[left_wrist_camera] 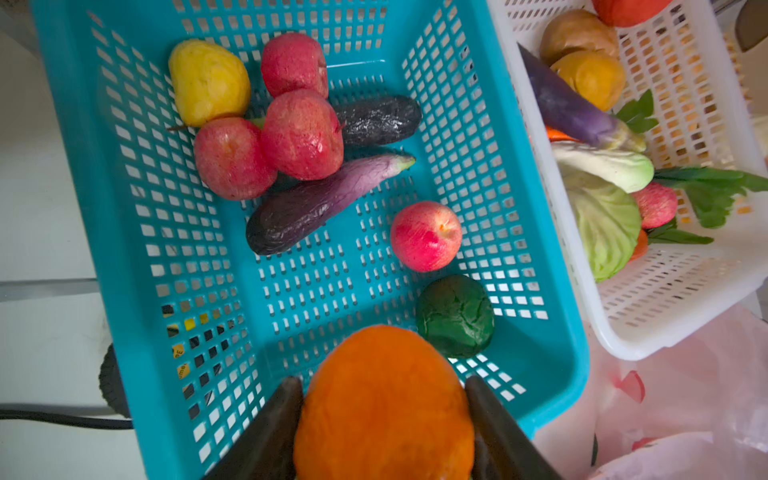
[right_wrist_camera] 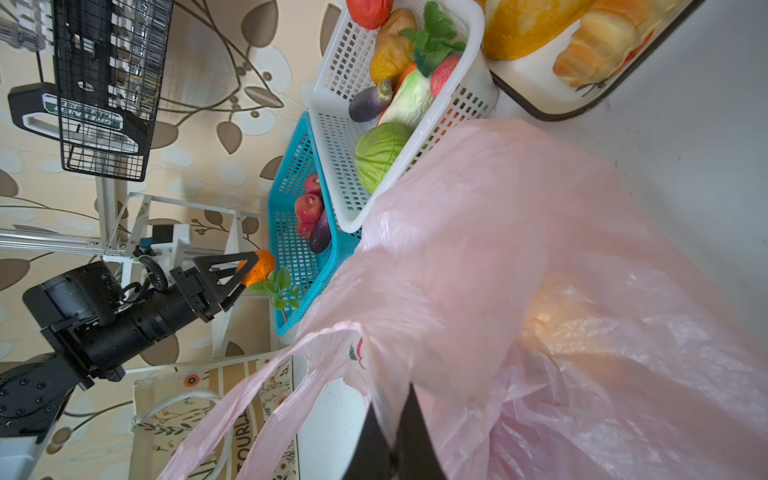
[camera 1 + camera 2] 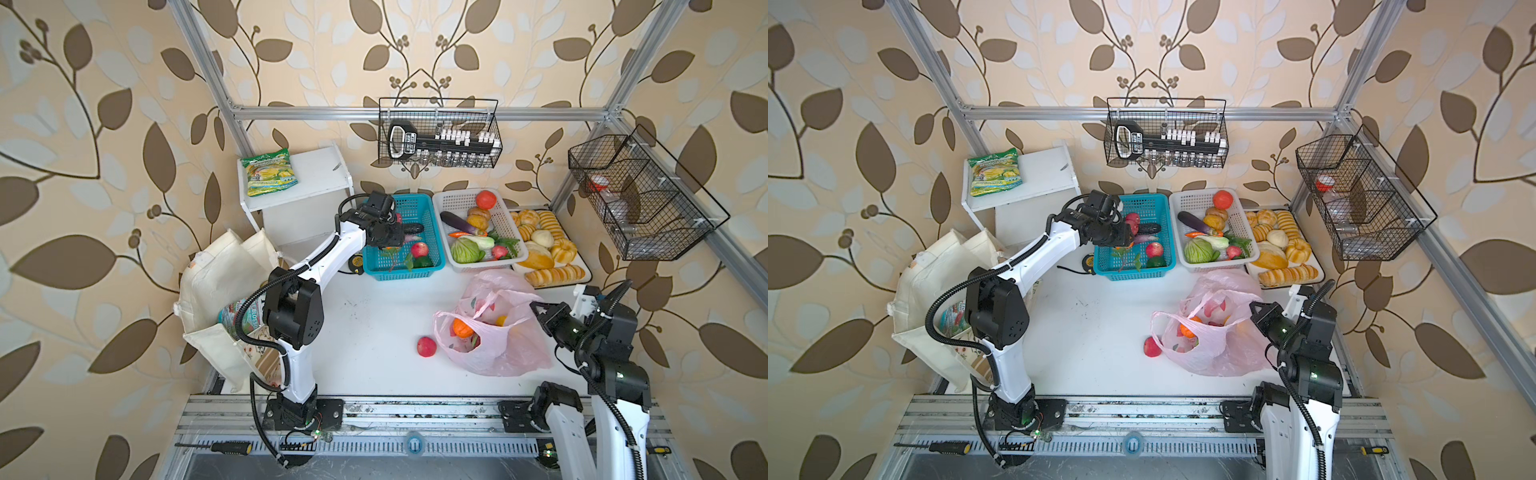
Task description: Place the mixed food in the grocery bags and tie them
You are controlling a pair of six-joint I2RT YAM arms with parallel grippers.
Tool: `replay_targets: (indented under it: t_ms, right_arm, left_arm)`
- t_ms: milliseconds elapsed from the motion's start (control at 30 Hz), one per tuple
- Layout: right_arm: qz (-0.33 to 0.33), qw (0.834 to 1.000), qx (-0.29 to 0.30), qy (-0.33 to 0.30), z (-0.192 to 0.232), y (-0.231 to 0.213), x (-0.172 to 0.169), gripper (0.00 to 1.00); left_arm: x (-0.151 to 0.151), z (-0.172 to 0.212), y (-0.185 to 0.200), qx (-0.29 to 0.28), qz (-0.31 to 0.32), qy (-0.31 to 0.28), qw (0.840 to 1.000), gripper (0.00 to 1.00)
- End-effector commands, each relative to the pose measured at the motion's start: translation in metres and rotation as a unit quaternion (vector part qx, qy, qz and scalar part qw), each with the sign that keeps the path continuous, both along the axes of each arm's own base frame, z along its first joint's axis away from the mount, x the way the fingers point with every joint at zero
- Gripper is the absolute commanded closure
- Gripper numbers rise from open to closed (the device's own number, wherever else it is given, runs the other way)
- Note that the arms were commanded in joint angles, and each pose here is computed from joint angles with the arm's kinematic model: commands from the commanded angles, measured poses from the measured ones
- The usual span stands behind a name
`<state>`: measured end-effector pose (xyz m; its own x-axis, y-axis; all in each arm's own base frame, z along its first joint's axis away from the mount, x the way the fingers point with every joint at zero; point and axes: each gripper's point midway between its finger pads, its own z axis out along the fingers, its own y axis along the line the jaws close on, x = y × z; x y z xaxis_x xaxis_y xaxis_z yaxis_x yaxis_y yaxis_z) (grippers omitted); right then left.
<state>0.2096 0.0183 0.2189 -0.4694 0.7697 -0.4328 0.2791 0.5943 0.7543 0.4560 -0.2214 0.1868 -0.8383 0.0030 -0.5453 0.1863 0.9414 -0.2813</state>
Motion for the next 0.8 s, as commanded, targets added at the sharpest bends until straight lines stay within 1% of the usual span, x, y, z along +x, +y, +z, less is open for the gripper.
replay_targets:
  t_ms: [0,33,100,133,167,200,233,267,333,367,400,467,500,633,700,767]
  right_arm:
    - [0.008,1.0,0.003,-0.005,0.002,0.003,0.002,1.0]
    - [0.009,1.0,0.002,-0.005,0.002,0.003,0.001,1.0]
    - [0.008,1.0,0.004,-0.001,0.0,0.003,0.001,1.0]
    - [0.008,1.0,0.005,-0.002,0.0,0.003,0.001,1.0]
    - [0.009,1.0,0.005,-0.003,0.0,0.004,0.001,1.0]
    - [0.009,1.0,0.005,-0.002,0.0,0.004,0.0,1.0]
    - [0.009,1.0,0.005,-0.002,-0.001,0.004,-0.001,1.0]
    - [0.009,1.0,0.005,0.0,-0.002,0.004,-0.002,1.0]
    - [0.007,1.0,0.006,-0.001,-0.003,0.004,-0.003,1.0]
    - [0.007,1.0,0.007,-0.002,-0.003,0.005,-0.003,1.0]
    - [0.006,1.0,0.008,-0.003,-0.002,0.005,-0.003,1.0]
    - [0.005,1.0,0.007,-0.001,-0.004,0.004,-0.004,1.0]
    - [0.005,1.0,0.008,0.0,-0.005,0.004,-0.004,1.0]
    - [0.007,1.0,0.01,0.003,-0.008,0.004,-0.001,1.0]
    - [0.01,1.0,0.01,0.002,-0.007,0.005,0.0,1.0]
    - [0.01,1.0,0.008,0.001,-0.006,0.005,0.0,1.0]
  left_arm:
    - [0.006,0.032,0.007,0.006,0.008,-0.038,0.999,0.4]
    - [0.011,0.032,0.008,0.01,0.012,-0.039,0.999,0.39]
    - [0.03,0.03,0.009,0.02,0.024,-0.048,0.998,0.41]
    - [0.036,0.027,0.008,0.026,0.022,-0.044,0.998,0.4]
    - [0.044,0.024,0.006,0.037,0.021,-0.037,0.998,0.38]
    - [0.053,0.03,0.006,0.045,0.027,-0.037,0.998,0.35]
    - [0.059,0.026,0.006,0.053,0.03,-0.031,0.998,0.35]
    - [0.064,0.016,0.003,0.058,0.026,-0.022,0.998,0.33]
    - [0.065,0.001,0.001,0.067,0.019,0.003,0.998,0.2]
    - [0.061,-0.003,0.001,0.07,0.013,0.018,0.997,0.12]
    - [0.056,-0.002,0.0,0.069,0.007,0.025,0.997,0.01]
    - [0.043,0.008,-0.002,0.063,-0.002,0.019,0.998,0.01]
    - [0.037,0.022,-0.002,0.053,-0.006,-0.001,0.999,0.01]
    - [-0.003,0.047,0.006,0.015,-0.019,-0.043,0.999,0.01]
    - [-0.031,0.062,0.009,-0.011,-0.031,-0.045,0.998,0.01]
    - [-0.064,0.065,0.005,-0.046,-0.058,-0.033,0.997,0.01]
